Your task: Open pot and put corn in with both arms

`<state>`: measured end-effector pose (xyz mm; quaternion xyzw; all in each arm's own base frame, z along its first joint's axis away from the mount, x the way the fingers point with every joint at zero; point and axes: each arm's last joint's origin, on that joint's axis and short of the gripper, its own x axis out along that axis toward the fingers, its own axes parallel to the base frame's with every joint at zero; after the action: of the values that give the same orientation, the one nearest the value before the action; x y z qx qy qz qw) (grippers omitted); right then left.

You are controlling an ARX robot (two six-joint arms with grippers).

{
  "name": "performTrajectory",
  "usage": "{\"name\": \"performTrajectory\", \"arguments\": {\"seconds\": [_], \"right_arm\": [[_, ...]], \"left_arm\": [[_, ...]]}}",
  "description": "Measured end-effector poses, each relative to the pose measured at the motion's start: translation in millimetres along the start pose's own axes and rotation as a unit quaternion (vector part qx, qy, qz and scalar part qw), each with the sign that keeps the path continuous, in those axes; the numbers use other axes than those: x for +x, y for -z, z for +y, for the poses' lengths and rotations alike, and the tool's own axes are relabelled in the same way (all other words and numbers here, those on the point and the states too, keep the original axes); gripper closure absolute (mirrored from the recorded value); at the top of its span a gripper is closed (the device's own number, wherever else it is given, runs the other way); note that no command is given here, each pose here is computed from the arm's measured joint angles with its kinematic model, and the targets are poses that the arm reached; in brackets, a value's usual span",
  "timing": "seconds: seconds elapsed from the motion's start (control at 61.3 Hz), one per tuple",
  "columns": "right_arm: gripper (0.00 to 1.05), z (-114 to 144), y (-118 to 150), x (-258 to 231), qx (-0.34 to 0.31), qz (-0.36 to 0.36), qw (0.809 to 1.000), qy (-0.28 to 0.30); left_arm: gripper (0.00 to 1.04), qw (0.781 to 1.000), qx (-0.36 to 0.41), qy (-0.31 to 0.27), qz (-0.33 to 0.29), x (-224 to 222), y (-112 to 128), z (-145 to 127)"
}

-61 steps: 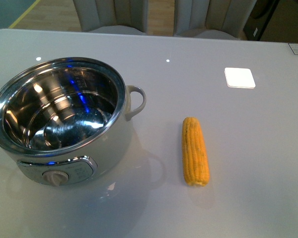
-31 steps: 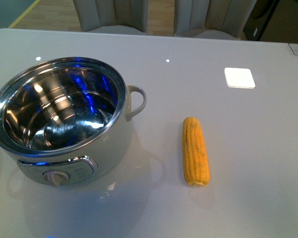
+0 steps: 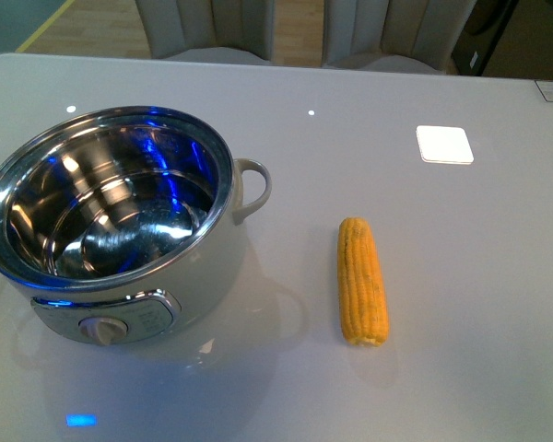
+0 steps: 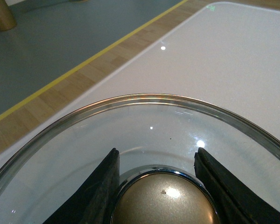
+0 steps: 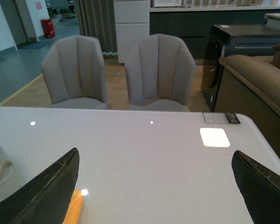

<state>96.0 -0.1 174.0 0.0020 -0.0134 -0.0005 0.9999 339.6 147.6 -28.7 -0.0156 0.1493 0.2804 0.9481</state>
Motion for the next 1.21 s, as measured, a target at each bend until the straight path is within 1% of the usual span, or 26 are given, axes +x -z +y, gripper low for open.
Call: {"name": "performTrajectory", "arguments": {"seconds": [0.18, 0.277, 0.424, 0.637, 0.849, 1.094, 1.126, 1.175, 1.192, 1.208], "right_arm": [[0.09, 0, 0, 0, 0.000, 0.000, 1.000, 0.000], [0.09, 0, 0, 0, 0.000, 0.000, 1.000, 0.000], [0.09, 0, 0, 0, 0.000, 0.000, 1.000, 0.000], [0.09, 0, 0, 0, 0.000, 0.000, 1.000, 0.000], [0.09, 0, 0, 0, 0.000, 0.000, 1.000, 0.000], [0.09, 0, 0, 0, 0.000, 0.000, 1.000, 0.000], [0.09, 0, 0, 0, 0.000, 0.000, 1.000, 0.000], [0.09, 0, 0, 0, 0.000, 0.000, 1.000, 0.000], [0.09, 0, 0, 0, 0.000, 0.000, 1.000, 0.000], [0.09, 0, 0, 0, 0.000, 0.000, 1.000, 0.000]], "left_arm": [[0.63, 1.000, -0.003, 0.013, 0.016, 0, 19, -1], [0.63, 1.000, -0.002, 0.017, 0.020, -1, 24, -1], [0.63, 0.999, -0.006, 0.025, 0.024, -1, 27, -1], [0.63, 0.999, -0.023, 0.020, 0.030, -1, 29, 3], [0.63, 0.999, -0.021, 0.018, 0.036, -5, 34, 4], [0.62, 0.999, -0.023, 0.018, 0.035, -5, 34, 4], [0.59, 0.999, -0.024, 0.019, 0.035, -5, 34, 4], [0.50, 0.999, -0.022, 0.019, 0.035, -5, 34, 4], [0.48, 0.999, -0.022, 0.019, 0.035, -5, 34, 4], [0.44, 0.999, -0.022, 0.019, 0.035, -5, 34, 4]]}}
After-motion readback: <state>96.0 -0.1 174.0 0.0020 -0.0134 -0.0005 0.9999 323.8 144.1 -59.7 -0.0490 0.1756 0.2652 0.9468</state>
